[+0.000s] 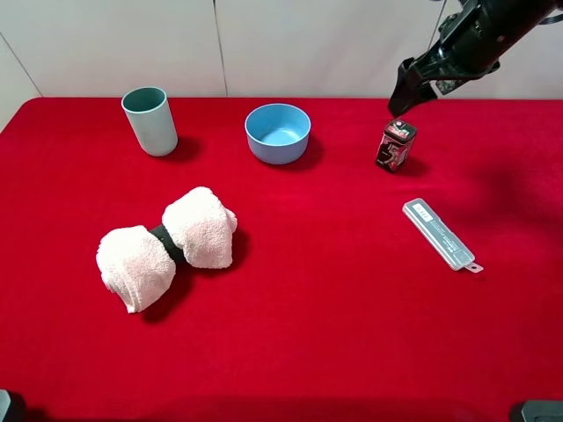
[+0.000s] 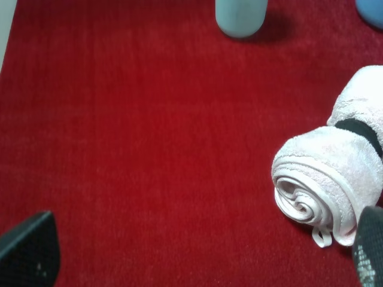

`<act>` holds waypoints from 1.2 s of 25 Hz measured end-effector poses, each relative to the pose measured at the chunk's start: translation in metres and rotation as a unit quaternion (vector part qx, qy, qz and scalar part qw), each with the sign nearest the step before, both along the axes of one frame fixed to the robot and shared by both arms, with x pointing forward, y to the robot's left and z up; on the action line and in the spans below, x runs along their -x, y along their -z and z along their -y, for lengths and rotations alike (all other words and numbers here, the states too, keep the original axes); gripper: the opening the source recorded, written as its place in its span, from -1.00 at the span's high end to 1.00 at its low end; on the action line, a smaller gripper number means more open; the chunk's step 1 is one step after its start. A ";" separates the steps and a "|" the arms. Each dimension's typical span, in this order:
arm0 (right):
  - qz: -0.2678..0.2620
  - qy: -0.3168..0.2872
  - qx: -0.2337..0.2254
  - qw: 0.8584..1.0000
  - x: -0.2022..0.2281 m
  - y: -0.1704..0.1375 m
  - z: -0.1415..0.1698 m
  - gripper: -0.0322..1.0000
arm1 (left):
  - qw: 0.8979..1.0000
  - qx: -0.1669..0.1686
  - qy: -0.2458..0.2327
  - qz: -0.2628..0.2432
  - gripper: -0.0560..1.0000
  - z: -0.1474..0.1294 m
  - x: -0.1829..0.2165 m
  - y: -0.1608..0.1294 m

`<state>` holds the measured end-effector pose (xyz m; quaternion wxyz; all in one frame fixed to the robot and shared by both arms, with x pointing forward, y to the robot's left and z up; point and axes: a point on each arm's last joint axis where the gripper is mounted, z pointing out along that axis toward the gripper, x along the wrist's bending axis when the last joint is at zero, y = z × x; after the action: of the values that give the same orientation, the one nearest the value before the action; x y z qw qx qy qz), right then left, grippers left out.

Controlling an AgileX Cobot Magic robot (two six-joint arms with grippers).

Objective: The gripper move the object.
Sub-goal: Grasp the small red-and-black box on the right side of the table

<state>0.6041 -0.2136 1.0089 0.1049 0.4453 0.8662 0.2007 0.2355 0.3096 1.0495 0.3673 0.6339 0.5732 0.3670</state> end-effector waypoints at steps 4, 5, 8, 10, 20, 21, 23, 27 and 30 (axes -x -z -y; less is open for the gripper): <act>-0.015 -0.002 0.013 1.000 -0.009 0.023 0.000 -0.41 | 1.000 0.000 0.000 0.000 -0.94 0.000 0.000 0.000; -0.018 -0.003 0.016 1.000 -0.011 0.028 0.000 -0.41 | 1.000 0.000 0.000 0.000 -0.94 0.000 0.000 0.000; -0.033 -0.013 0.027 0.999 -0.015 0.047 0.000 -0.41 | 1.000 0.000 0.000 0.000 -0.94 0.000 0.000 0.000; -0.036 -0.015 0.030 0.999 -0.018 0.056 0.000 -0.41 | 1.000 0.000 0.000 0.000 -0.94 0.000 0.000 0.000; -0.051 -0.026 0.045 0.997 -0.041 0.085 -0.003 -0.41 | 1.000 0.000 0.000 0.000 -0.94 0.000 0.000 0.000; -0.051 -0.026 0.045 0.997 -0.044 0.087 -0.004 -0.41 | 1.000 0.000 0.000 0.000 -0.94 0.000 0.000 0.000; -0.060 -0.029 0.048 0.997 -0.049 0.094 -0.005 -0.41 | 1.000 0.000 0.000 0.000 -0.94 0.000 0.000 0.000; -0.070 -0.031 0.050 0.996 -0.052 0.103 -0.005 -0.41 | 1.000 0.000 0.000 0.000 -0.94 0.000 0.000 0.000; -0.075 -0.032 0.053 0.995 -0.054 0.109 -0.005 -0.41 | 1.000 0.000 0.000 0.000 -0.94 0.000 0.000 0.000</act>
<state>0.6582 -0.2082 0.9000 0.0567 0.4248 0.8950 0.1238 0.2355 0.3096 1.0495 0.3673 0.6339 0.5732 0.3670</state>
